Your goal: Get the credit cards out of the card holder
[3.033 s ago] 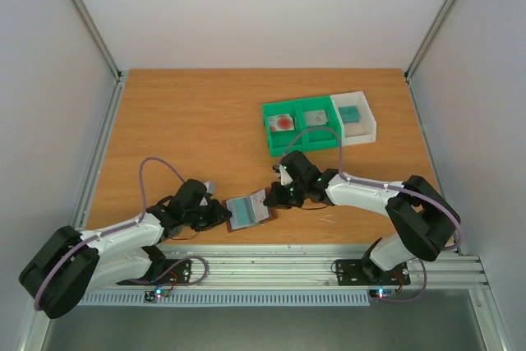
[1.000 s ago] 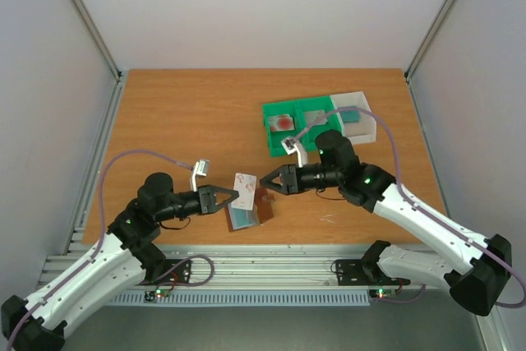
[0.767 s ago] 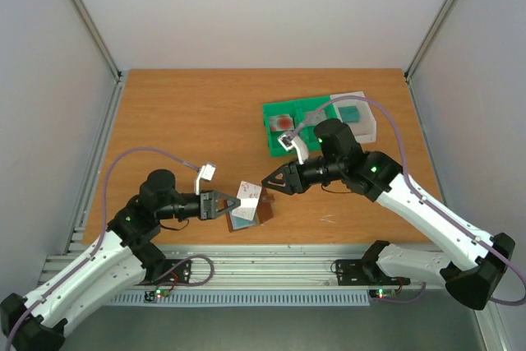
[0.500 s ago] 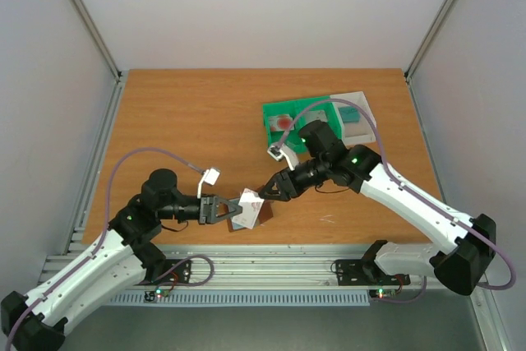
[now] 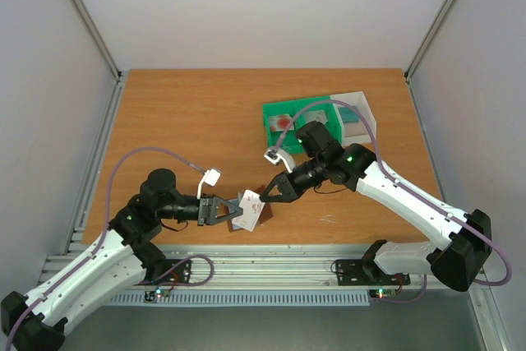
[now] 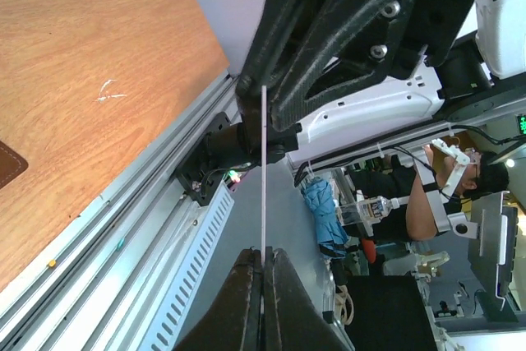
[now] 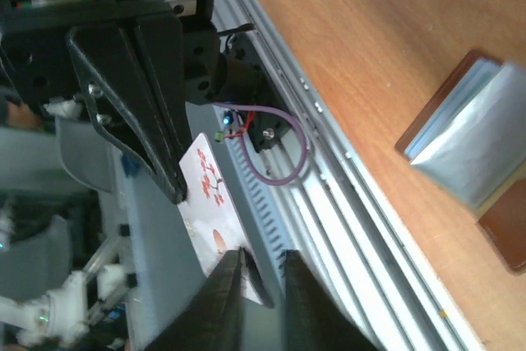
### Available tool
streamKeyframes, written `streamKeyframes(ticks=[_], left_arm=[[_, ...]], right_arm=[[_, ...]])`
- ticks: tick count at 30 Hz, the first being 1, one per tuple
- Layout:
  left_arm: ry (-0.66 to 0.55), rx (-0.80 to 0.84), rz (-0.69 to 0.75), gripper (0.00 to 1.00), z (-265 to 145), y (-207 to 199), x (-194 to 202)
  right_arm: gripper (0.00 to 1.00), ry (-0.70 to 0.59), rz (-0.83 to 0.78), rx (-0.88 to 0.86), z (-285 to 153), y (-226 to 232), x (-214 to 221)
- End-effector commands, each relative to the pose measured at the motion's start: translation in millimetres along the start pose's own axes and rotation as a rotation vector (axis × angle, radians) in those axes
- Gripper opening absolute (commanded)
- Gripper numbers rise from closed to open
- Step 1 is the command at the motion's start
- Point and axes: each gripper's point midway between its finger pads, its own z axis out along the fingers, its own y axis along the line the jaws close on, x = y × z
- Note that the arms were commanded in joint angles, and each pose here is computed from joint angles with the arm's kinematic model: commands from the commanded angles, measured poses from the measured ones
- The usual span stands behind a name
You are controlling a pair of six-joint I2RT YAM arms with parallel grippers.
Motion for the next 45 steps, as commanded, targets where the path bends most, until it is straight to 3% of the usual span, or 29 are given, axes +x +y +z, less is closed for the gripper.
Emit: streamKeyframes(ticks=[1, 4, 5, 6, 7, 9, 13, 18, 23, 29, 35, 45], left_arm=[[-0.008, 0.019, 0.037, 0.00, -0.7, -5.9, -1.9], [-0.028, -0.070, 0.017, 0.05, -3.3, 7.3, -3.9], [-0.042, -0.110, 0.020, 0.13, -5.5, 12.4, -5.5], [-0.077, -0.166, 0.018, 0.37, -9.1, 19.1, -10.7], [-0.106, -0.220, 0.018, 0.52, -13.9, 25.7, -13.6], [-0.166, -0.304, 0.024, 0.67, -23.9, 34.6, -20.0], [-0.275, -0.413, 0.003, 0.83, -39.2, 50.4, -30.3], [-0.272, -0.477, -0.037, 0.97, -41.0, 68.1, -26.2], [-0.247, -0.580, -0.069, 0.99, -43.5, 90.3, -22.9], [-0.201, -0.660, -0.091, 1.00, -44.1, 109.5, -15.9], [-0.196, -0.660, -0.110, 0.99, -39.6, 120.2, -12.0], [-0.216, -0.675, -0.140, 0.99, -37.1, 132.2, -12.5]], right_arm=[[0.03, -0.005, -0.015, -0.006, -0.1, 1.1, -0.1], [0.01, -0.042, -0.018, 0.020, -4.0, 0.0, -3.7], [0.01, -0.063, -0.017, 0.026, -6.1, 0.8, -5.9], [0.01, -0.093, -0.016, 0.044, -9.7, 0.2, -9.1], [0.01, -0.121, -0.012, 0.069, -12.6, -2.1, -11.9], [0.01, -0.179, 0.003, 0.129, -18.4, -10.1, -18.5], [0.01, -0.292, 0.061, 0.282, -36.5, -34.5, -34.5], [0.01, -0.493, 0.138, 0.536, -86.3, -80.3, -60.7], [0.01, -0.621, 0.168, 0.945, -151.2, -141.8, -78.6], [0.01, -0.690, 0.235, 1.078, -200.3, -197.0, -110.3], [0.01, -0.721, 0.337, 1.043, -229.5, -261.2, -134.4], [0.01, -0.665, 0.385, 0.925, -211.7, -324.5, -162.1]])
